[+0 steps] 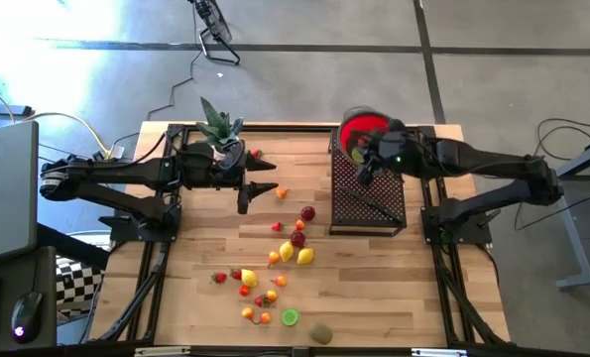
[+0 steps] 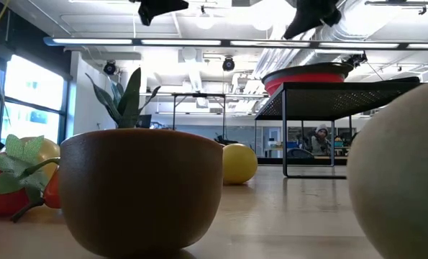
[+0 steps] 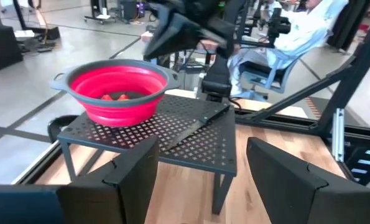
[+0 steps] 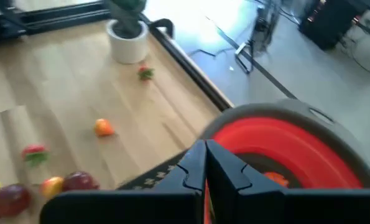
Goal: Pick & Place Fruit
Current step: Put the strawberry into the strainer bowl on the shelf
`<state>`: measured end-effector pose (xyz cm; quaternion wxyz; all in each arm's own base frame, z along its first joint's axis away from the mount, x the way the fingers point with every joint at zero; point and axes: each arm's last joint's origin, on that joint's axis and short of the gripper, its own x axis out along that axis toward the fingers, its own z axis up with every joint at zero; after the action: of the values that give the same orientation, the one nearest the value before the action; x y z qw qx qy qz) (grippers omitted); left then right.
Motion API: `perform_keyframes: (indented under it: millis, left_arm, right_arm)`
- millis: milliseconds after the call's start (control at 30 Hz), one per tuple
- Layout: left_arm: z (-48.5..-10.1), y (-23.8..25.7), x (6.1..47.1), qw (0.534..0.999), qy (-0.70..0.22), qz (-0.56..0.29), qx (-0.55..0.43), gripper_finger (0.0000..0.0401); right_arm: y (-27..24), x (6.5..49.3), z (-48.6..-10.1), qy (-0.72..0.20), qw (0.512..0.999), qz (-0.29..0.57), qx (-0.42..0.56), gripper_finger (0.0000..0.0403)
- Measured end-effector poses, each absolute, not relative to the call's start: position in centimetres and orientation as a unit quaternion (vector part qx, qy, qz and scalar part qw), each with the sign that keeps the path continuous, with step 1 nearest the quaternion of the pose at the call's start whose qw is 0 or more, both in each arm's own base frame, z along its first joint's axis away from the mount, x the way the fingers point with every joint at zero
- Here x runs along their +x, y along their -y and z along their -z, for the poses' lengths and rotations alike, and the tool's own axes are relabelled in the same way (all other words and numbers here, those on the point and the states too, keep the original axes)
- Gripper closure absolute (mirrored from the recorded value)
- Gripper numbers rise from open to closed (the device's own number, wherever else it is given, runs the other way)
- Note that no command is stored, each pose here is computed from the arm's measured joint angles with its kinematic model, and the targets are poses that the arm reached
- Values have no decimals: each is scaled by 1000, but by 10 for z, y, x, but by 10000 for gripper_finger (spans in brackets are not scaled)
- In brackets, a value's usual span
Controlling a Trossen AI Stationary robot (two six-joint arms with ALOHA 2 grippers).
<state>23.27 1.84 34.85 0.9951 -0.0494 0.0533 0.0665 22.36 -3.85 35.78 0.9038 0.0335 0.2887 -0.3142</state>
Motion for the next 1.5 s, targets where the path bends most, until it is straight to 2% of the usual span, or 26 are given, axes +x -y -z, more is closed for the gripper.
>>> perform_keyframes:
  millis: [400,533,800,1233,1500]
  left_arm:
    - [-337,-18,231,990,-113,-63,-58,160]
    - [-334,-17,230,986,-129,-49,-98,160]
    - [-333,0,230,981,-140,-9,-132,160]
    - [-328,50,223,976,-170,30,-132,160]
    - [-319,71,213,964,-213,9,-161,160]
  right_arm:
    - [-3,242,-325,-249,940,232,31,400]
    - [-13,244,-317,-230,947,219,45,400]
    - [-35,245,-318,-206,962,173,44,400]
    - [-53,247,-329,-154,979,130,34,400]
    - [-57,246,-330,-153,981,119,19,400]
